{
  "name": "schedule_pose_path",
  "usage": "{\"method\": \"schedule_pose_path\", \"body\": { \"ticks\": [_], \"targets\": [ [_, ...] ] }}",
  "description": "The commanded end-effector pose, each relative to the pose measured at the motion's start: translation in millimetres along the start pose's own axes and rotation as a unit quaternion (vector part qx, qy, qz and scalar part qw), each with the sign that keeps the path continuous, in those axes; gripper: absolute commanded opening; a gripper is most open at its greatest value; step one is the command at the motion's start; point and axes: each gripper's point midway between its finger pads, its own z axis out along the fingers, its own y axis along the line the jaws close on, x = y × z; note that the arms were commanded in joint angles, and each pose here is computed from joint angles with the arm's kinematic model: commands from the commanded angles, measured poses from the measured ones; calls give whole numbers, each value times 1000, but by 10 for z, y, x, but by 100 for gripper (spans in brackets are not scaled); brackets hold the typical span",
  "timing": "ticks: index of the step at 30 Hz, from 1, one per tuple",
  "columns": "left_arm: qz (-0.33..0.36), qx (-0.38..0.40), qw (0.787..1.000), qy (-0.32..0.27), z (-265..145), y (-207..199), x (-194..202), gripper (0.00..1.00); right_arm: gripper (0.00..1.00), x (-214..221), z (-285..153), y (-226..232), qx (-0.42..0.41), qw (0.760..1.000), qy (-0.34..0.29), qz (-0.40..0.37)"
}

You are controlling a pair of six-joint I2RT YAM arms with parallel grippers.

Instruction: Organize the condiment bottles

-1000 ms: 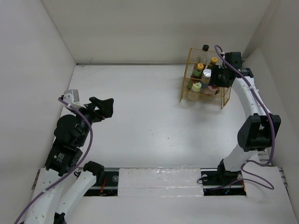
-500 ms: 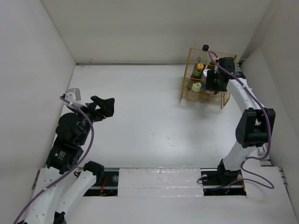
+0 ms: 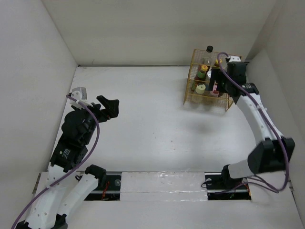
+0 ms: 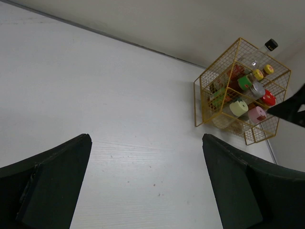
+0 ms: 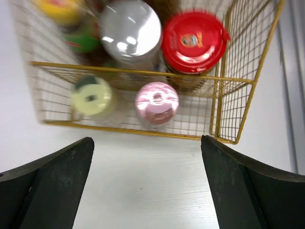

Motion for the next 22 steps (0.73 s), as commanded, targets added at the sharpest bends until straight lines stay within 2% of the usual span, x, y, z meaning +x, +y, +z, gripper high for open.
{"method": "schedule_pose_path", "body": {
  "ticks": [1,4,7,10,13,15,18,22],
  "targets": [
    [10,5,1000,-4,41,-26,-19,99,100,-757,-932,213,-33,980,-193,14],
    [7,1,1000,-16,55,0,-85,99,100,-715,-1448,481,-92,961,-262,0],
    [7,-2,1000,-12,96,27,-50,99,100,-409,-1753,844,-190,939,-285,-36],
    [7,10,1000,-6,135,-14,-15,99,100,-30,-1928,1245,-296,912,-277,-67],
    [0,26,1000,-10,156,-76,-16,99,100,573,-1921,1525,-379,890,-242,-76],
    [1,24,1000,-6,167,-58,21,99,100,916,-1803,1589,-397,888,-219,-70],
    [-6,32,999,-7,166,-93,11,99,100,1235,-1677,1681,-410,889,-195,-65],
    [-18,62,998,-24,116,-147,42,99,100,1291,-1675,1796,-418,885,-192,-73]
  ]
}}
